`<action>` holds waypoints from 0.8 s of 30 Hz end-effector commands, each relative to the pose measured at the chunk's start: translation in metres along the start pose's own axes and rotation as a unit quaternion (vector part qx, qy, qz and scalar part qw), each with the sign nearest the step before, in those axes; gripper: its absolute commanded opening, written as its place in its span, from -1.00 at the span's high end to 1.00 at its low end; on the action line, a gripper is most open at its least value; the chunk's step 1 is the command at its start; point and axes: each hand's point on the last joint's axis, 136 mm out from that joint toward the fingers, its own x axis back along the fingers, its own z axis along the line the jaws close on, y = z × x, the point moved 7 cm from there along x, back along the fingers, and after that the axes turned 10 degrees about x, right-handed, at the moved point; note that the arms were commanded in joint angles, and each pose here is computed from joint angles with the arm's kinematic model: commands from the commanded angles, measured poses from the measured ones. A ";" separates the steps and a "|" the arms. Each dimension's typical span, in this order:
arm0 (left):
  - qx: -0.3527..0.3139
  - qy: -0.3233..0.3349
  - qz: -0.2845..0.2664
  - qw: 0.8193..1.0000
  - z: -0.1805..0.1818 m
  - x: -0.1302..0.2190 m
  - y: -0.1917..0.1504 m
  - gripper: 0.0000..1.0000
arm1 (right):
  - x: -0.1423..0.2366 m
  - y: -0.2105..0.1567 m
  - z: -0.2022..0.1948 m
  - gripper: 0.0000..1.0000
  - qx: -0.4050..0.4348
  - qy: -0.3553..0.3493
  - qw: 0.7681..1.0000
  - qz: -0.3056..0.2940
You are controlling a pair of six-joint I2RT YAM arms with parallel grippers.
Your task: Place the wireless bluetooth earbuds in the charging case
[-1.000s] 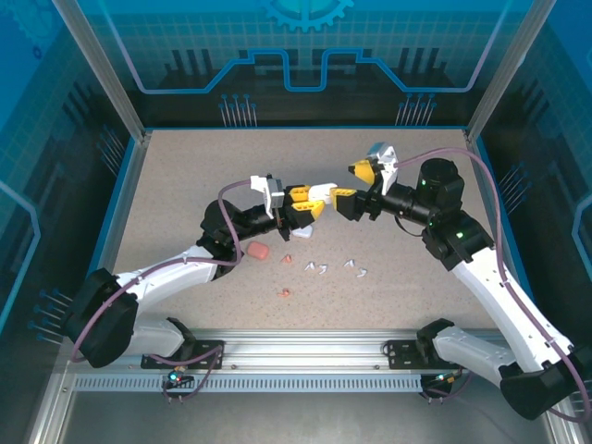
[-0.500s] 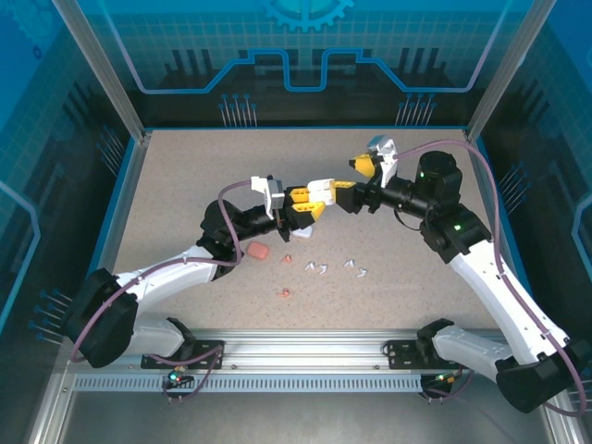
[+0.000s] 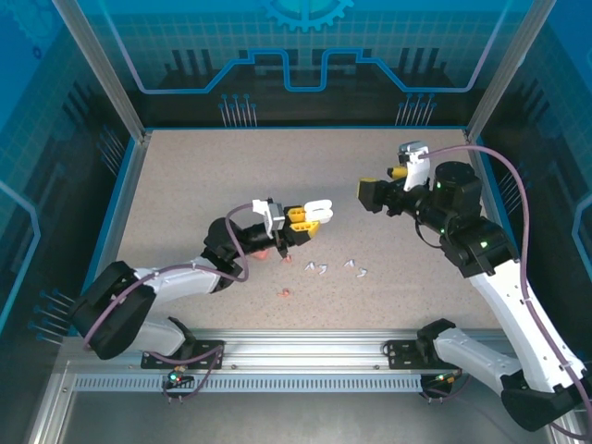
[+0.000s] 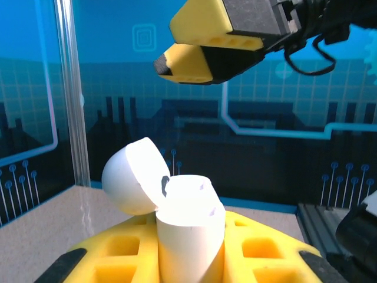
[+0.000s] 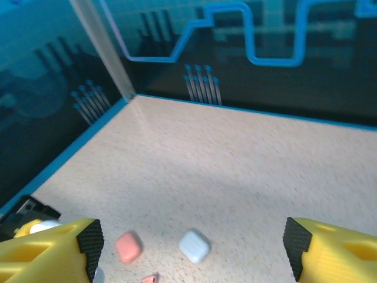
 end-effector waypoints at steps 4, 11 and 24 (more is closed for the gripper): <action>-0.050 -0.012 -0.038 0.998 -0.006 0.003 0.005 1.00 | -0.028 -0.090 -0.027 -0.63 -0.107 -0.097 0.976 0.163; -0.056 -0.017 -0.032 0.998 -0.007 0.003 0.002 1.00 | -0.054 -0.178 -0.032 -0.41 -0.174 -0.120 0.924 0.318; -0.048 -0.028 -0.029 0.998 -0.007 0.001 0.001 1.00 | -0.073 -0.249 -0.027 0.01 -0.205 -0.126 0.869 0.431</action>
